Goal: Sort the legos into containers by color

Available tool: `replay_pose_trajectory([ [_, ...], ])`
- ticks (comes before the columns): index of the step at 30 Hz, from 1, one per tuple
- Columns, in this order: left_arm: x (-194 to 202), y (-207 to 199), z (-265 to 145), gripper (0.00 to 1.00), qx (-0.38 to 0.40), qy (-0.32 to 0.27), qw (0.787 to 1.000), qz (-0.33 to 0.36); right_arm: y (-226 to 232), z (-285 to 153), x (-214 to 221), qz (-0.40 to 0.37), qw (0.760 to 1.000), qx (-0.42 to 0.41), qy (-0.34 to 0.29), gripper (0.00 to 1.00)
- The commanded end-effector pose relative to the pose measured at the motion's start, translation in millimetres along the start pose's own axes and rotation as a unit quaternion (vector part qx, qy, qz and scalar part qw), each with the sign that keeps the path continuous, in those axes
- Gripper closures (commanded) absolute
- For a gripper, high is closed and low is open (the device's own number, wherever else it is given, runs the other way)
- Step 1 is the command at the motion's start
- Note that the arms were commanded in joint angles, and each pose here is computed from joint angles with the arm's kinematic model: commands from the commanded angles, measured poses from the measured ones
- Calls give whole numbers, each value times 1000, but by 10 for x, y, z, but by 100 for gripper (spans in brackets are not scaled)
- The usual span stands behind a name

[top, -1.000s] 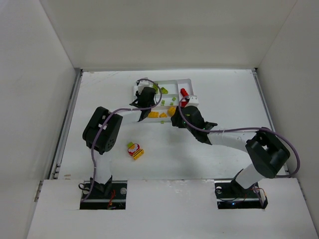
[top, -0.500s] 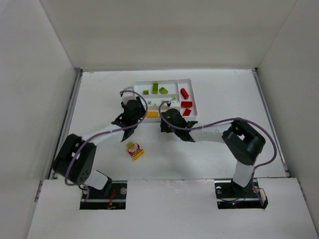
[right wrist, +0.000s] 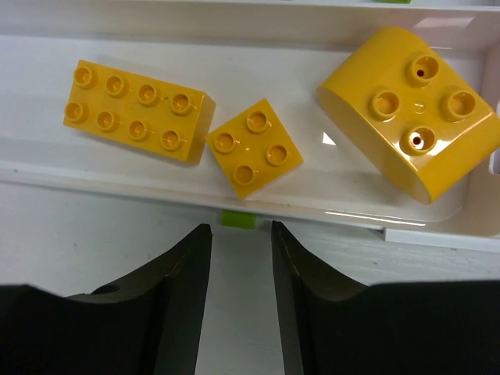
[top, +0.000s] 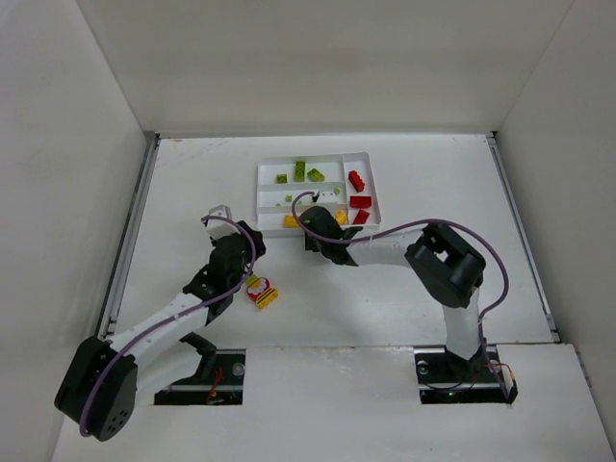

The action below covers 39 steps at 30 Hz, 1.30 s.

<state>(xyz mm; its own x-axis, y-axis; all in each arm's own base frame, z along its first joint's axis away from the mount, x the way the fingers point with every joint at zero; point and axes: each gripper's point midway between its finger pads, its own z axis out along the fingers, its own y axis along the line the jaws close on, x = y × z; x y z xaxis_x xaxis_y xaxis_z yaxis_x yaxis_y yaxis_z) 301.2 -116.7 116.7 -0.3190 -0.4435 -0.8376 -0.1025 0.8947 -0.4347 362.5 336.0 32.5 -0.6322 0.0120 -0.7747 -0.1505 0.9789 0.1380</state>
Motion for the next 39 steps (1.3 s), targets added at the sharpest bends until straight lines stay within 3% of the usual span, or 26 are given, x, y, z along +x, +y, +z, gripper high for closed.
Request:
replay_pose_trajectory([
  [1,-46,-72,-66,60,20,-10,1000,-14,88,19,-64,0,1000,20,-12,58],
  [20,114,-158,-87,60,49,5,999,-16,153,64,-186,-8,997,70,-21,69],
  [25,111,-140,-78,60,47,4,999,-11,152,77,-188,-9,997,72,-16,77],
  [30,90,-95,-78,61,41,-1,999,-12,160,-113,-256,-7,997,64,-36,78],
  [36,98,-54,-56,61,34,-2,999,-11,291,-589,-638,8,997,10,-73,78],
  [39,117,-65,-41,61,34,1,999,-9,269,-553,-898,19,996,-7,-90,78],
])
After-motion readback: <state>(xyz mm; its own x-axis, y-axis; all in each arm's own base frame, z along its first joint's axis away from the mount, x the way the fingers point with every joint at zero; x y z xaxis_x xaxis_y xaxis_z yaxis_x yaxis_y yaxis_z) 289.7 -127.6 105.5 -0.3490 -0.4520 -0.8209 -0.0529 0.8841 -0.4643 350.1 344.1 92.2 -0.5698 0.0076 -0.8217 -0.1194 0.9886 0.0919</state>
